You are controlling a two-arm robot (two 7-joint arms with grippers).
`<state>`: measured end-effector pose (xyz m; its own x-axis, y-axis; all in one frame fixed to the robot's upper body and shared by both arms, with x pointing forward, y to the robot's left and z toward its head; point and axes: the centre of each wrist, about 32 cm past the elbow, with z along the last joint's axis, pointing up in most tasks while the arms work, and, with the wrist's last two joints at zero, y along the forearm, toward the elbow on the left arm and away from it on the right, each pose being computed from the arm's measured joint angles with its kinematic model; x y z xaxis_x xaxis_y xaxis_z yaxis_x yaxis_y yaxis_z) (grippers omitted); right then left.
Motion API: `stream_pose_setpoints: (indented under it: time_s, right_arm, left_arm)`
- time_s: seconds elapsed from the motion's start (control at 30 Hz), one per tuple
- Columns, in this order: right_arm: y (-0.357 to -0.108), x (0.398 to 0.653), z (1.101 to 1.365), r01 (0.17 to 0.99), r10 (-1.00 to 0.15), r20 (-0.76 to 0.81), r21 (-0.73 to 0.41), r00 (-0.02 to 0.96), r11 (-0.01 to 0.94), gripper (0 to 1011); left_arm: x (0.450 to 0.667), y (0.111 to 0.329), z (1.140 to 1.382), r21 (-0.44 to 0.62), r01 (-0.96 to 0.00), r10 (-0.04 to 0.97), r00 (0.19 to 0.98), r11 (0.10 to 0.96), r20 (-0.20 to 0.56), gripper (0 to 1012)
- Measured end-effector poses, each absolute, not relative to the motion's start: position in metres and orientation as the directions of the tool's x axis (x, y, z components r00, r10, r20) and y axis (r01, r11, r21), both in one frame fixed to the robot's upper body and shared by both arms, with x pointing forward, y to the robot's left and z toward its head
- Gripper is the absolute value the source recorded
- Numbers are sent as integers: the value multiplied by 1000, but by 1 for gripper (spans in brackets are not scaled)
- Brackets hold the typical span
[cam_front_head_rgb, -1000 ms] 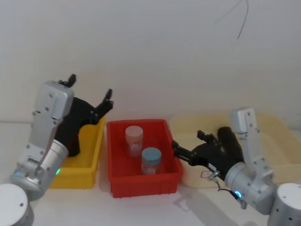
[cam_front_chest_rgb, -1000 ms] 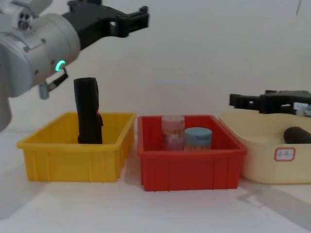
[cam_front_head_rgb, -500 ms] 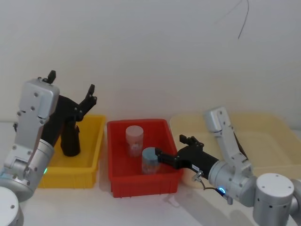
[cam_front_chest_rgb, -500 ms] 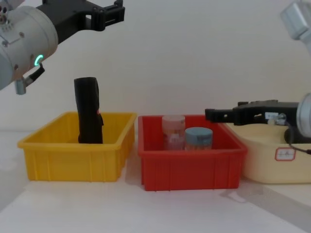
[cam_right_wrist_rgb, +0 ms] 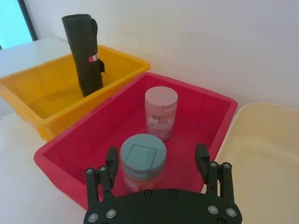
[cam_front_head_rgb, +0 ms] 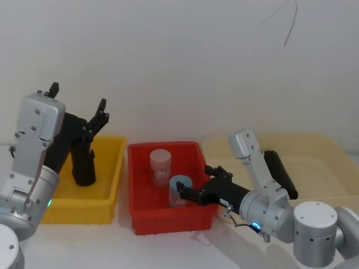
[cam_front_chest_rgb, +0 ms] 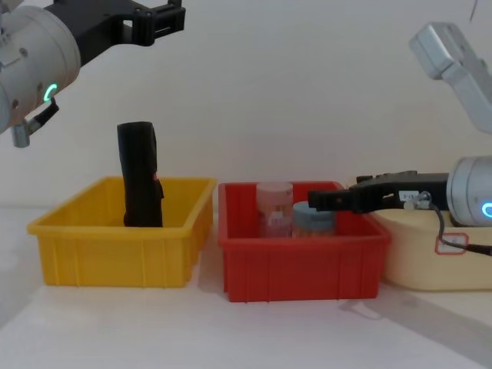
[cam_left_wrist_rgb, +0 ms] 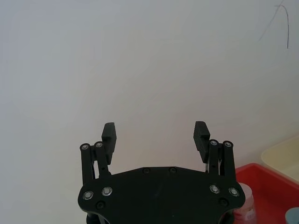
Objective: Pick up the garbage bag with the one hand and transfer it to the other hand.
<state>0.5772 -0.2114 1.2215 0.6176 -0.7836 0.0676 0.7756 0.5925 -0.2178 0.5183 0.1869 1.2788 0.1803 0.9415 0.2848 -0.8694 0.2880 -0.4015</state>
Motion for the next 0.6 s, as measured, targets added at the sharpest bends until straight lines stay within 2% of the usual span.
stream_pose_setpoints:
  time_s: [0.6]
  right_arm:
    - [-201,585,1219,750,-761,72,-254,644,611,1000]
  left_arm:
    - [518,188,1279,-404,-871,943,170,279,286,1001]
